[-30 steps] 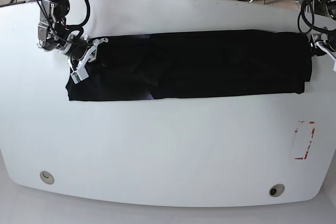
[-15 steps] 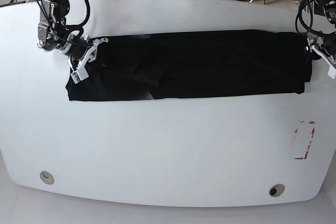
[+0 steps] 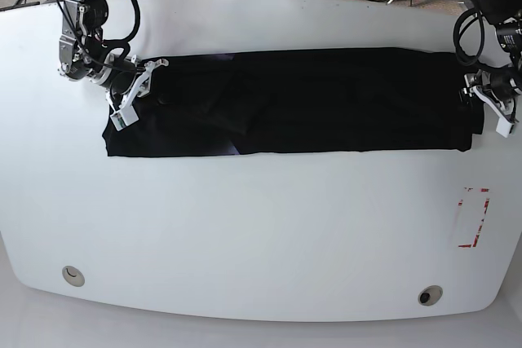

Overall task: Layout the t-shirt on the table in an organized manner, then fold the t-shirt properly
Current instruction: 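Hold both strip ends and stretch the black strip flat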

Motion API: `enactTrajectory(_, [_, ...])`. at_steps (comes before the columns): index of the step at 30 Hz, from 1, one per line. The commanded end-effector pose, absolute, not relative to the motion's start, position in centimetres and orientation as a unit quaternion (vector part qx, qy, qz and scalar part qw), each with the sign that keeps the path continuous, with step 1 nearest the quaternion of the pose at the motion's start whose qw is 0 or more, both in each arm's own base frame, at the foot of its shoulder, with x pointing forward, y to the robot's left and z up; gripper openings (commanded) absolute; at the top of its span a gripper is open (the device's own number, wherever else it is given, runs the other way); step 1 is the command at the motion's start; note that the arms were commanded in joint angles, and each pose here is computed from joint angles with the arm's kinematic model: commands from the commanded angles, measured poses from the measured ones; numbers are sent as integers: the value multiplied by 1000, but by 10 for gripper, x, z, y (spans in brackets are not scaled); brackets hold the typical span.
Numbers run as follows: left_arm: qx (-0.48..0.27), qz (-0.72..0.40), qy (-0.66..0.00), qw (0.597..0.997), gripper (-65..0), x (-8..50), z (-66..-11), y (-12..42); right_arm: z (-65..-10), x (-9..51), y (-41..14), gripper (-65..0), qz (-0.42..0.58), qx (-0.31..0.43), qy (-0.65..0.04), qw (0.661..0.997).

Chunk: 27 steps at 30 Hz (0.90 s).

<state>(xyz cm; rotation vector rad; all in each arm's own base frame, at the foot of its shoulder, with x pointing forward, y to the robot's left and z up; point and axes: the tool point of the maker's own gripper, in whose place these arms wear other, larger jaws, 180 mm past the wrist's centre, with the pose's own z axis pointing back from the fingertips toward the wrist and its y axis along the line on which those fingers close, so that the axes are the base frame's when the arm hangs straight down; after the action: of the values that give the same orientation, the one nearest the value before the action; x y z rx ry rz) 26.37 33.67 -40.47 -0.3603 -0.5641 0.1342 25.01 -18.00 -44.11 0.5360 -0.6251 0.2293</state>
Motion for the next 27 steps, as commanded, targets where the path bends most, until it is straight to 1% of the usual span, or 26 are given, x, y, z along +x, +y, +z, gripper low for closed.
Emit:
enactTrajectory(1, [-169,62,-289,940,-293,268,-398,343,-467,224,-195,-606,135,212,-225,941])
enactTrajectory(14, [-186,27,-275,943,-297,273,-410,314,-467,224,-196,-606,135,212,-226,941])
enactTrajectory(17, [-189,27,-277,942,-304,274,-411,310,-467,224,-196,-606,135,212,-226,941])
enactTrajectory(18, [-190,27,-277,941,-317,274,-411,309,-467,224,-196,-606,135,212,-226,941])
enactTrajectory(20, [-190,27,-278,941,-371,275,-411,310,-467,224,-196,-606,135,212,-226,941])
enactTrajectory(22, [-190,27,-279,941,-461,275,-410,310,-467,224,-196,-606,135,212,-226,941])
enactTrajectory(23, [-190,27,-281,940,-490,276,-410,310,-467,224,-196,-606,135,212,-226,941])
enactTrajectory(24, [-189,28,-285,939,-551,277,-409,310,-467,224,-196,-606,135,212,-226,941])
enactTrajectory(26, [-190,28,-290,938,-621,279,-408,310,-467,224,-196,-606,135,212,-226,941])
enactTrajectory(27, [-189,28,-293,937,-643,280,-407,310,-467,224,-196,-606,135,212,-226,941])
